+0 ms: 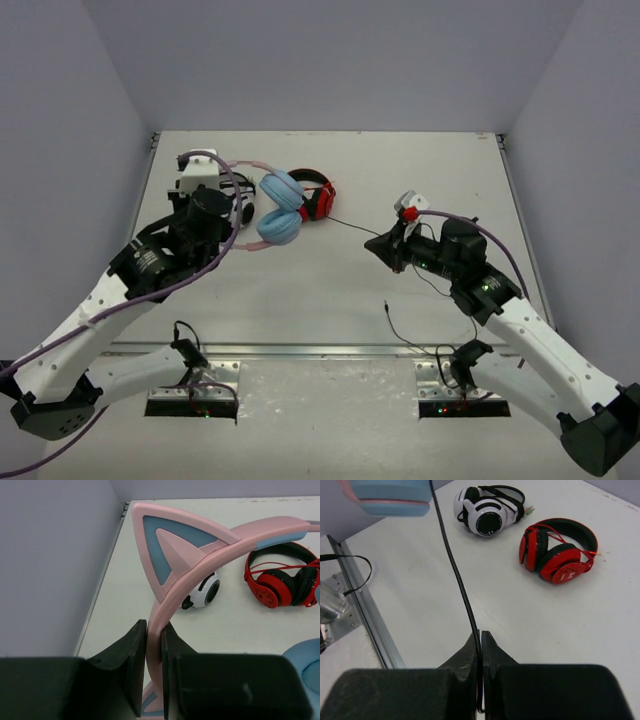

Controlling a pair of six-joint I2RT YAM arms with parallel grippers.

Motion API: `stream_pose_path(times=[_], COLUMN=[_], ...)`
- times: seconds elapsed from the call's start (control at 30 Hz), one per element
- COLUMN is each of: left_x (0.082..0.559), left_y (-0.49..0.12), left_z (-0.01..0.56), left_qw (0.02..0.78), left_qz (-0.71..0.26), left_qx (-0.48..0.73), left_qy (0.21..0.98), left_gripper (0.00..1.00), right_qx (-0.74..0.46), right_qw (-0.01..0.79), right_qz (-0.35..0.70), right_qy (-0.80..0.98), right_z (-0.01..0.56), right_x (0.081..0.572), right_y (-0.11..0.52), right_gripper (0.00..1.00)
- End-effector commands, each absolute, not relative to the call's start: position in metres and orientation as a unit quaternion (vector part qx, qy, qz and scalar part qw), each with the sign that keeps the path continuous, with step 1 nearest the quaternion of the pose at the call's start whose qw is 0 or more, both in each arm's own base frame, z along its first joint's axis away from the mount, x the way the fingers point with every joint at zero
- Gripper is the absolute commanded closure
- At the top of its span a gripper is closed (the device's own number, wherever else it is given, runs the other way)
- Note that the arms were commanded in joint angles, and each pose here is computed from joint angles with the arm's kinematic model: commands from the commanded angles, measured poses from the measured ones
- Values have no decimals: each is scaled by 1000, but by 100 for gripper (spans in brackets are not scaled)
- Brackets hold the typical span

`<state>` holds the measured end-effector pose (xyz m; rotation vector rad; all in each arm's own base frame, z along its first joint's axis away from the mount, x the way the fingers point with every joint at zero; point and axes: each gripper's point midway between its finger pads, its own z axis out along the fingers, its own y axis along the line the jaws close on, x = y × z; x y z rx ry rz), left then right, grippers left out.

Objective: Wrap the headphones

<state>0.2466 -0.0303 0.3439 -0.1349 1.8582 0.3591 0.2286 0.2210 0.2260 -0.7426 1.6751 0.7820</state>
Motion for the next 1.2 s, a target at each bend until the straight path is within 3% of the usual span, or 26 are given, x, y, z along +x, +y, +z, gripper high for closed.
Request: stream_pose_path(times=[0.0, 0.3, 0.4, 0.5, 0.6, 0.7, 0.8, 0.9, 0.93, 1.07, 1.1, 1.17], left_x=[270, 308, 306, 296, 282, 275, 271, 271, 270, 266, 266, 266], left_y=[-39, -130, -155, -184, -197, -188, -171, -147, -140, -125, -121, -101], left_z=[365, 292, 279, 268, 257, 256, 258, 259, 258, 251, 251, 252], left_qw=[632, 563, 546, 530, 523, 536, 547, 551, 550, 545, 546, 541], left_qz=[145, 69, 45, 20, 2, -3, 12, 50, 64, 89, 97, 143], left_qx=[-108, 81, 128, 193, 229, 214, 187, 133, 118, 97, 86, 42], left_qy=[754, 820, 827, 826, 821, 817, 816, 822, 824, 828, 828, 828], left_gripper=[100, 100, 100, 100, 100, 100, 100, 100, 100, 100, 100, 100], right_qx=[-313, -431, -505, -553, -551, -535, -512, -486, -475, -446, -437, -430], right_qw=[560, 568, 532, 512, 527, 568, 603, 623, 635, 675, 681, 686], right_qz=[271, 194, 173, 87, 31, 54, 74, 49, 46, 50, 47, 29], right_qy=[718, 673, 657, 651, 646, 623, 607, 611, 607, 586, 586, 587], right_z=[242, 300, 293, 279, 284, 300, 318, 324, 327, 343, 347, 353], right_x=[242, 235, 220, 220, 227, 223, 219, 226, 226, 224, 225, 228], right_y=[207, 238, 267, 285, 285, 285, 282, 268, 262, 250, 247, 240], right_gripper=[99, 96, 98, 99, 99, 98, 89, 93, 99, 99, 97, 85])
